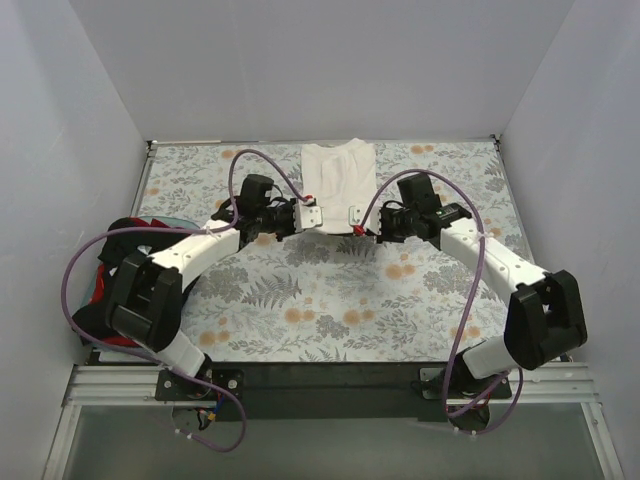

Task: Fold and stack the t-shirts
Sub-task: Fold the tshirt

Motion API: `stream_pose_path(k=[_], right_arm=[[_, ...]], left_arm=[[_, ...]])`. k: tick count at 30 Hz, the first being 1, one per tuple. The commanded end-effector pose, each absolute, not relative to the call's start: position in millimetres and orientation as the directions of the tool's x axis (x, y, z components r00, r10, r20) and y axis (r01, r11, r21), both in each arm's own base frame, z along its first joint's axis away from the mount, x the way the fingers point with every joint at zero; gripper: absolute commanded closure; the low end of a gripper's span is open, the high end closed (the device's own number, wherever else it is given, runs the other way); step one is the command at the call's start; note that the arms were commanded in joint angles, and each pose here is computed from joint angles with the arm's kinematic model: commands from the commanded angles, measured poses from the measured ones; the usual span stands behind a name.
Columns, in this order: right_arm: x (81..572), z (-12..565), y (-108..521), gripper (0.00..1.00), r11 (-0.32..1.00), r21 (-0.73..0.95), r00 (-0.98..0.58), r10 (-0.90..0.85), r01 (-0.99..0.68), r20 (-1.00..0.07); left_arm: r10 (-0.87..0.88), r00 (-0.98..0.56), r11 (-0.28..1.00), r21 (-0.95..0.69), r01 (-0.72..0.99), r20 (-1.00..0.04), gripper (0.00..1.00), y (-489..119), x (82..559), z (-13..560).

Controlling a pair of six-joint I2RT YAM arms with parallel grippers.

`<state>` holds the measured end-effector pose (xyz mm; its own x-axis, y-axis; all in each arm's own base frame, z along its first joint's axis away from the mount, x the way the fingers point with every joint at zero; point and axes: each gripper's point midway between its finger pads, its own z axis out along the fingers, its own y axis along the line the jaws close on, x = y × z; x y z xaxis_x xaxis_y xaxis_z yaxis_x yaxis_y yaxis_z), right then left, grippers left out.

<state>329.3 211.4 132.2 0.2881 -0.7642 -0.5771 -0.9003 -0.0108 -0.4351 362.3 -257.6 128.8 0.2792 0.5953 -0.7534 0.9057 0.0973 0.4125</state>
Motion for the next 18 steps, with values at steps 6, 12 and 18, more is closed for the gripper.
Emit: stream_pose_path(k=[6, 12, 18], right_arm=[[251, 157, 197, 0.99, -0.069, -0.309, 0.255, -0.743, -0.949, -0.619], [199, 198, 192, 0.99, -0.075, -0.262, 0.239, -0.695, -0.962, -0.678], [226, 184, 186, 0.99, -0.070, -0.228, 0.206, -0.731, -0.971, -0.651]], left_arm=[[0.579, 0.278, -0.028, 0.322, 0.946, -0.767, 1.00, -246, 280, 150], [0.526, 0.169, -0.026, 0.183, 0.983, -0.833, 1.00, -240, 219, 200], [0.535, 0.125, 0.117, 0.220, 0.968, -0.836, 1.00, -246, 272, 219]])
